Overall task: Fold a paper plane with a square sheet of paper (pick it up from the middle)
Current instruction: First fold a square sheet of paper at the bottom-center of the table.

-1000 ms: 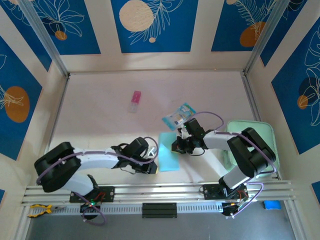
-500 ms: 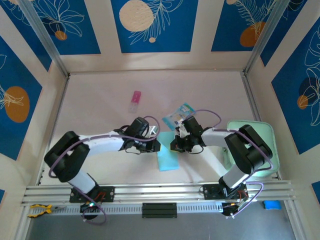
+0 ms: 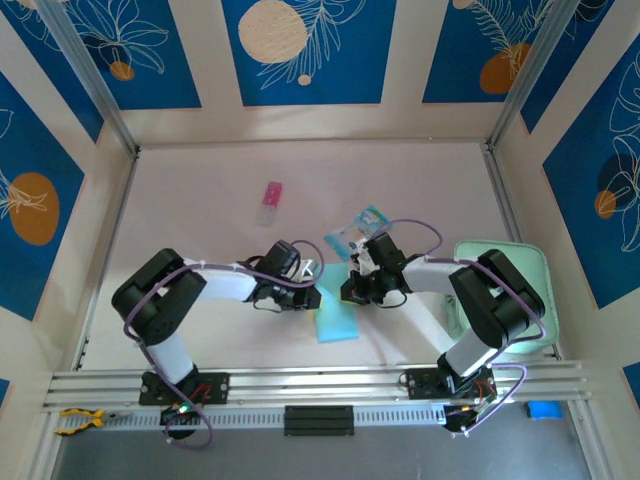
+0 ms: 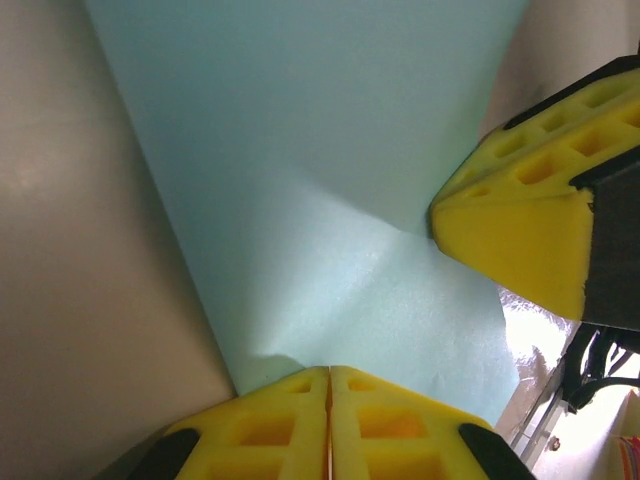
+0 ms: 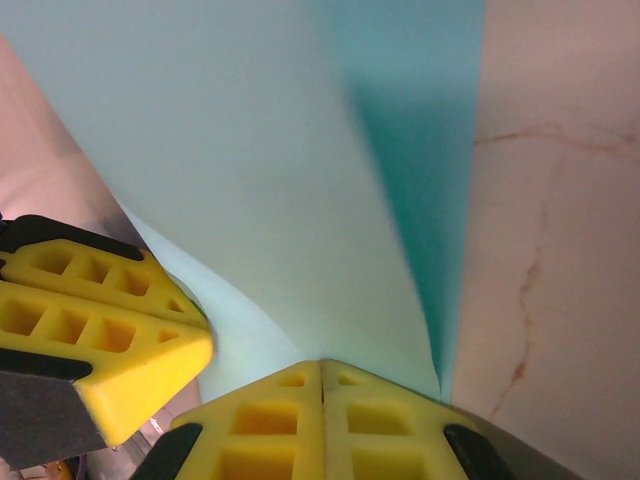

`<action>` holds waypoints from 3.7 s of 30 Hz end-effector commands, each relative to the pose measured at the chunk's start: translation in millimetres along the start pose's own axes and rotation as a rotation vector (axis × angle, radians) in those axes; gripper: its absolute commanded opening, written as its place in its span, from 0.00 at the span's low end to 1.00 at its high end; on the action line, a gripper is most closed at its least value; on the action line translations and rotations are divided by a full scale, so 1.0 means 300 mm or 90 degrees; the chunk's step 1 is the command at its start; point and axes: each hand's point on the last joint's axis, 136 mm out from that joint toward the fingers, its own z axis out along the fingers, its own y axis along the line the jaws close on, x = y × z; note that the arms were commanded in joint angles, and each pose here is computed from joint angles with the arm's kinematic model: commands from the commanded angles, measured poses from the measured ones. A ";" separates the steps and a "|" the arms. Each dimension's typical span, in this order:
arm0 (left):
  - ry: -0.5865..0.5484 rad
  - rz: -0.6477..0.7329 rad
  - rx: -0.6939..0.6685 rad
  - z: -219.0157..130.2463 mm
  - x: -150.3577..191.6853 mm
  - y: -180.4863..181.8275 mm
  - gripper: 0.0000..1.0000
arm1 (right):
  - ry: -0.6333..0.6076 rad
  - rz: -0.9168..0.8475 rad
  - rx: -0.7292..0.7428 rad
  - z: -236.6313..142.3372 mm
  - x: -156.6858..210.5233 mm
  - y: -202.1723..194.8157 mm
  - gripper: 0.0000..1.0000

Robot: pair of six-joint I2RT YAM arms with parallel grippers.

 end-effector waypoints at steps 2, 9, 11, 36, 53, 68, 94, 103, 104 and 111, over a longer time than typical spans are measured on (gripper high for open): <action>0.013 -0.008 -0.030 -0.014 0.030 0.035 0.12 | 0.036 0.038 0.068 0.016 0.080 -0.100 0.00; -0.028 0.020 -0.005 -0.070 -0.090 -0.082 0.16 | 0.037 0.044 0.074 0.016 0.078 -0.104 0.00; -0.025 0.021 -0.013 -0.062 -0.108 -0.069 0.16 | 0.036 0.046 0.078 0.016 0.078 -0.108 0.00; -0.029 0.006 -0.001 -0.072 -0.191 -0.033 0.17 | 0.043 0.058 0.088 0.017 0.110 -0.132 0.00; -0.006 -0.046 -0.048 -0.037 -0.192 0.080 0.14 | 0.052 0.055 0.089 0.021 0.119 -0.133 0.00; -0.014 -0.043 -0.063 -0.007 -0.255 0.114 0.13 | 0.056 0.058 0.091 0.021 0.127 -0.135 0.00; -0.095 -0.181 -0.125 -0.067 -0.364 0.230 0.10 | 0.070 0.052 0.080 0.022 0.161 -0.130 0.00; -0.103 -0.223 -0.136 -0.060 -0.379 0.254 0.10 | 0.072 0.049 0.073 0.020 0.166 -0.123 0.00; -0.106 -0.226 -0.129 -0.059 -0.386 0.250 0.10 | 0.071 0.049 0.073 0.020 0.165 -0.123 0.00; -0.129 -0.229 -0.128 -0.069 -0.434 0.240 0.11 | 0.073 0.048 0.071 0.020 0.166 -0.122 0.00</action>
